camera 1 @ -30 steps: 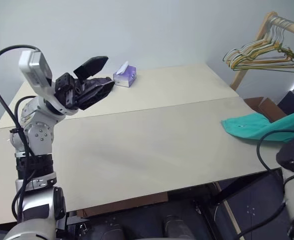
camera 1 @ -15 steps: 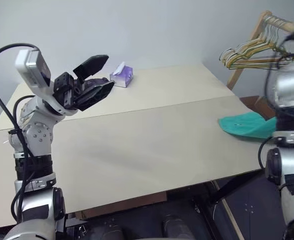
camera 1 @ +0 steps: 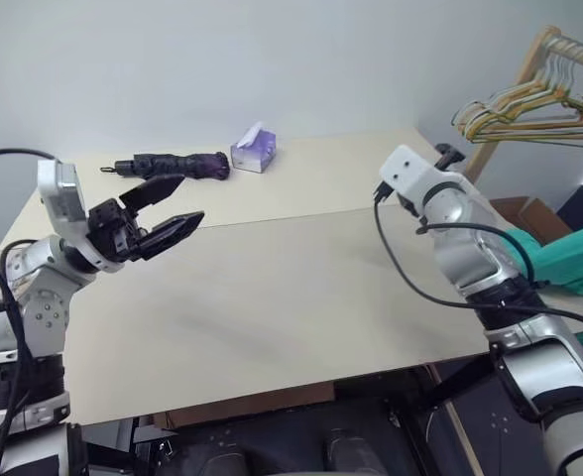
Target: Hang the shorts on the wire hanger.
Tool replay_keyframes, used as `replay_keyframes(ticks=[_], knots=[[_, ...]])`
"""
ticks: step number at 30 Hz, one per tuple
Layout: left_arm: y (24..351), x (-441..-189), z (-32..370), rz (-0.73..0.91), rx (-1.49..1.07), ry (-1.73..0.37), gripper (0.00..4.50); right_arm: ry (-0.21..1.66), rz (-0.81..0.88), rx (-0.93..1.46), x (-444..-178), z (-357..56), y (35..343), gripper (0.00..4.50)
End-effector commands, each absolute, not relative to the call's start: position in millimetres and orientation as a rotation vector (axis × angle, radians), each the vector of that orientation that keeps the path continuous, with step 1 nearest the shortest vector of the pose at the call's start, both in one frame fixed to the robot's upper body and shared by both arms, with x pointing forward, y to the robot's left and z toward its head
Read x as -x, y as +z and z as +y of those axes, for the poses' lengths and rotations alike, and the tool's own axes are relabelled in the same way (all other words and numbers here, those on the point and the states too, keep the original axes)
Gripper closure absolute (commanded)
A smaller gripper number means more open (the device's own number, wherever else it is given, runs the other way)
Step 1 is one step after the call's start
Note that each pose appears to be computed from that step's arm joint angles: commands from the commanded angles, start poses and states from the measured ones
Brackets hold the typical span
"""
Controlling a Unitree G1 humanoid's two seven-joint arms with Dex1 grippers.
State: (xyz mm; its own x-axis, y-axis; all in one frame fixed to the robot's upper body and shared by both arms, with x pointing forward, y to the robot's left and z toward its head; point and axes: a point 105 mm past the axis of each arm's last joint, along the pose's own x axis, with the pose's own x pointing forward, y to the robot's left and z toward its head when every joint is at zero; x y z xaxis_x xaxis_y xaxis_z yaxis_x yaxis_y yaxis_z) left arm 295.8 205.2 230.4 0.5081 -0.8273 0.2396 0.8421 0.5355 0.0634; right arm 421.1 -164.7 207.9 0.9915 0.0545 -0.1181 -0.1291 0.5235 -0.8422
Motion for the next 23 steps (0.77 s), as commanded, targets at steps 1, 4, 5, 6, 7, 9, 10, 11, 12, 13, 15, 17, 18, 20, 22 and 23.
replay_keyframes(ticks=[1,4,5,6,7,9,10,11,12,13,15,17,18,20,22,23], knots=[[232,-290,210,-0.232,-0.032,-0.952,0.0,0.338,0.112,0.934,-402,-143,201,0.03],[216,-285,212,-0.148,-0.093,-0.918,0.0,0.552,0.18,0.851,-377,-127,173,0.03],[211,-285,212,-0.124,-0.104,-0.909,0.0,0.596,0.2,0.841,-371,-125,166,0.03],[204,-284,212,-0.09,-0.122,-0.891,0.0,0.674,0.231,0.82,-360,-121,153,0.03],[199,-283,212,-0.065,-0.132,-0.878,0.0,0.726,0.254,0.805,-352,-118,144,0.03],[192,-282,212,-0.04,-0.139,-0.849,0.0,0.767,0.285,0.818,-343,-117,132,0.03],[191,-281,213,-0.032,-0.139,-0.839,0.0,0.772,0.293,0.832,-341,-117,129,0.03],[188,-282,213,-0.021,-0.144,-0.827,0.0,0.777,0.307,0.831,-340,-118,126,0.03],[186,-282,213,-0.013,-0.148,-0.82,0.0,0.781,0.316,0.827,-339,-118,124,0.03],[184,-282,212,-0.005,-0.157,-0.815,0.0,0.767,0.319,0.837,-341,-119,122,0.03],[182,-282,210,-0.001,-0.163,-0.815,0.0,0.745,0.329,0.837,-345,-121,121,0.03],[183,-282,209,-0.001,-0.164,-0.816,0.0,0.741,0.33,0.825,-346,-121,121,0.03],[183,-283,208,-0.002,-0.164,-0.818,0.0,0.737,0.327,0.827,-347,-121,122,0.03],[184,-283,206,-0.002,-0.165,-0.82,0.0,0.729,0.323,0.829,-348,-121,123,0.03],[184,-284,205,0.001,-0.171,-0.826,0.0,0.726,0.324,0.827,-348,-121,122,0.03],[183,-284,204,0.01,-0.166,-0.83,0.0,0.724,0.325,0.827,-348,-121,122,0.03]])
